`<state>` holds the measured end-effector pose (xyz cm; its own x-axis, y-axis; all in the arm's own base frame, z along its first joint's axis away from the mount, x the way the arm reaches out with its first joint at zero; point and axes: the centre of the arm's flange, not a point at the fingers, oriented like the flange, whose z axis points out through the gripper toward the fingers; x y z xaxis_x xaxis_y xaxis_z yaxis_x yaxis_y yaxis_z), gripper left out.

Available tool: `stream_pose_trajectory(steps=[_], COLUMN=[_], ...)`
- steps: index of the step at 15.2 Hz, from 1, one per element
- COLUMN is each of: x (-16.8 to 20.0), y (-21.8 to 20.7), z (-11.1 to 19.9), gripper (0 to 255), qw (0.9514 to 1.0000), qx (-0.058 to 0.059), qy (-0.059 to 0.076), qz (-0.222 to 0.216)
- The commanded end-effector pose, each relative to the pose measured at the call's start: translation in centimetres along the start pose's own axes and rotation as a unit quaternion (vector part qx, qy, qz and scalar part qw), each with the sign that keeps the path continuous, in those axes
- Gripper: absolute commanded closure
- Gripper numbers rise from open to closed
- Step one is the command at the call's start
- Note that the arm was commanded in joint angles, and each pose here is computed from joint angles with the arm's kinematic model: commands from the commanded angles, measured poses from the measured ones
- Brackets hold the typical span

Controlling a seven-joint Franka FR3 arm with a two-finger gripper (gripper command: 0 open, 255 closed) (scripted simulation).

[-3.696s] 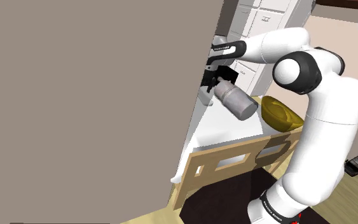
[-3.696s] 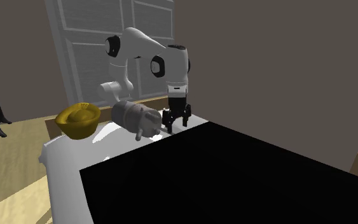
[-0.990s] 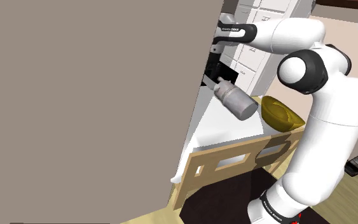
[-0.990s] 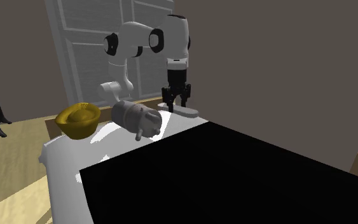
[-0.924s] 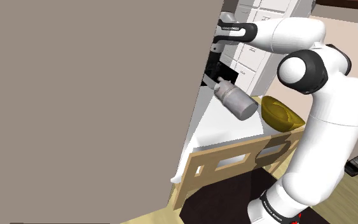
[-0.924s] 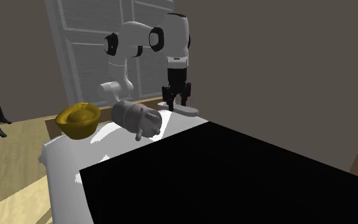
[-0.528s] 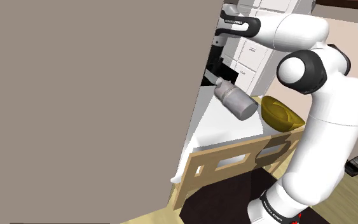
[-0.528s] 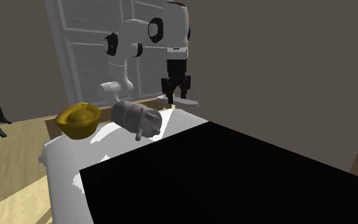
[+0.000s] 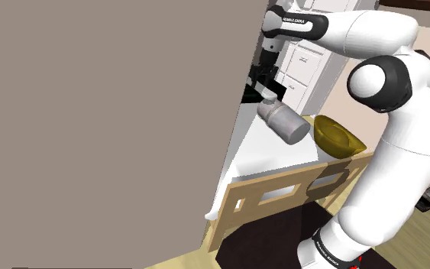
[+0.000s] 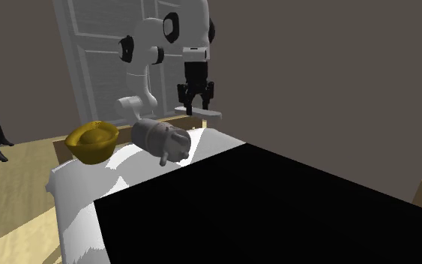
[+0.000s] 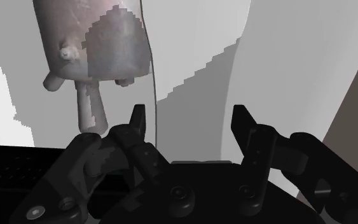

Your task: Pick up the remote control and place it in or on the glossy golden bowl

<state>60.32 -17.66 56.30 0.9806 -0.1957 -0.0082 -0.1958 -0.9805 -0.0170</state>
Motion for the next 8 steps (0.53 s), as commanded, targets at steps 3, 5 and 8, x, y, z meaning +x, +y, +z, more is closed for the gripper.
stream_pose_trajectory(steps=[3,5,8], x=[-4.0,-6.1,-9.1], y=[3.1,4.8,7.3], z=[-0.2,-0.2,-0.3], gripper=[255,255,255], qw=[1.0000,1.0000,1.0000], qx=[0.000,0.000,0.000], qy=[0.000,0.000,0.000], qz=[0.000,0.000,0.000])
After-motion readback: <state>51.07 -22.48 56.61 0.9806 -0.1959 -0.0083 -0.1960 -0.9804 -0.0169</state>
